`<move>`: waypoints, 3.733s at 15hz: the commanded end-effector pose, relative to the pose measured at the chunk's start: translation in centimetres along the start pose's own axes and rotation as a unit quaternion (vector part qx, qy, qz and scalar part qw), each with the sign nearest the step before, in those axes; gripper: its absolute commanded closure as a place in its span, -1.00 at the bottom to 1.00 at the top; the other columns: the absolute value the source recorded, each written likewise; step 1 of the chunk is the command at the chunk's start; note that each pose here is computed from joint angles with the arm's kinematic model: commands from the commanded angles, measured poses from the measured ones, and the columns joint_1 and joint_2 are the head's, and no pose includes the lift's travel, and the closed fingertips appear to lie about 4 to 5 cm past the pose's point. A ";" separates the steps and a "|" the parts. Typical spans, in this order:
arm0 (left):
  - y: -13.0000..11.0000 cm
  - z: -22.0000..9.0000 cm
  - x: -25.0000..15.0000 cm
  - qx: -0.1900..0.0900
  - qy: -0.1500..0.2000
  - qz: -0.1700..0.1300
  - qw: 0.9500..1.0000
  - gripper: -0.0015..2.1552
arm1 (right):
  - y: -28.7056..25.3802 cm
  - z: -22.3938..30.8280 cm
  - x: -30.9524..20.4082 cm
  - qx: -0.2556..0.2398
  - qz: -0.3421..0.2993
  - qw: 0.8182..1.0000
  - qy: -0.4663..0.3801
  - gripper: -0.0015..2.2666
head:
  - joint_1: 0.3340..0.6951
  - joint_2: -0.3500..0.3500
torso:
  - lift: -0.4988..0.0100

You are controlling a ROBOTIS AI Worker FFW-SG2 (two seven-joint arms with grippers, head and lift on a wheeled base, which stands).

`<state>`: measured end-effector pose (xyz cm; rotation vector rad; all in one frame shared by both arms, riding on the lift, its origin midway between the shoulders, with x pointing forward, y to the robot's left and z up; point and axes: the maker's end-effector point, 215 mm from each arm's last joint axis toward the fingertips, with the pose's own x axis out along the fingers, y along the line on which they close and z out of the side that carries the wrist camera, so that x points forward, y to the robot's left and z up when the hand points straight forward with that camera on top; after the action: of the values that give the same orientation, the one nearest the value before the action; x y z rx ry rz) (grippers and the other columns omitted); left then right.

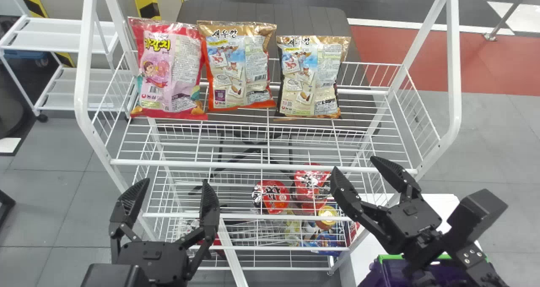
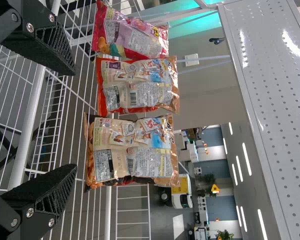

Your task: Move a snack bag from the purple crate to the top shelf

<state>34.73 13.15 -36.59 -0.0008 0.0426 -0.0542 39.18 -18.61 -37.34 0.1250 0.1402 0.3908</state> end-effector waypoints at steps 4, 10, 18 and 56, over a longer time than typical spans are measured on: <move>0.1 0.5 0.1 0.001 -0.006 0.000 1.000 -0.87 | 0.1 0.2 0.1 -0.001 0.001 1.000 -0.002 -0.84 | 1.00 -0.24 | 0.96; -0.1 0.6 0.0 0.001 -0.006 0.000 1.000 -0.87 | 0.1 0.3 -0.2 0.001 0.004 1.000 -0.002 -0.84 | 1.00 -0.23 | 0.96; -0.1 0.6 -0.1 0.001 -0.006 0.001 1.000 -0.87 | 0.2 -0.2 -0.7 0.010 0.011 1.000 0.004 -0.84 | 1.00 -0.24 | 0.90; 1.1 -1.2 2.4 0.014 -0.005 0.015 1.000 -0.87 | -1.5 -2.1 -2.3 0.020 0.007 0.999 0.041 -0.84 | 1.00 -0.29 | 0.31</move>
<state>36.88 14.10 -37.74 0.0258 0.0320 -0.0251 37.29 -20.60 -39.35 0.1530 0.2281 0.4073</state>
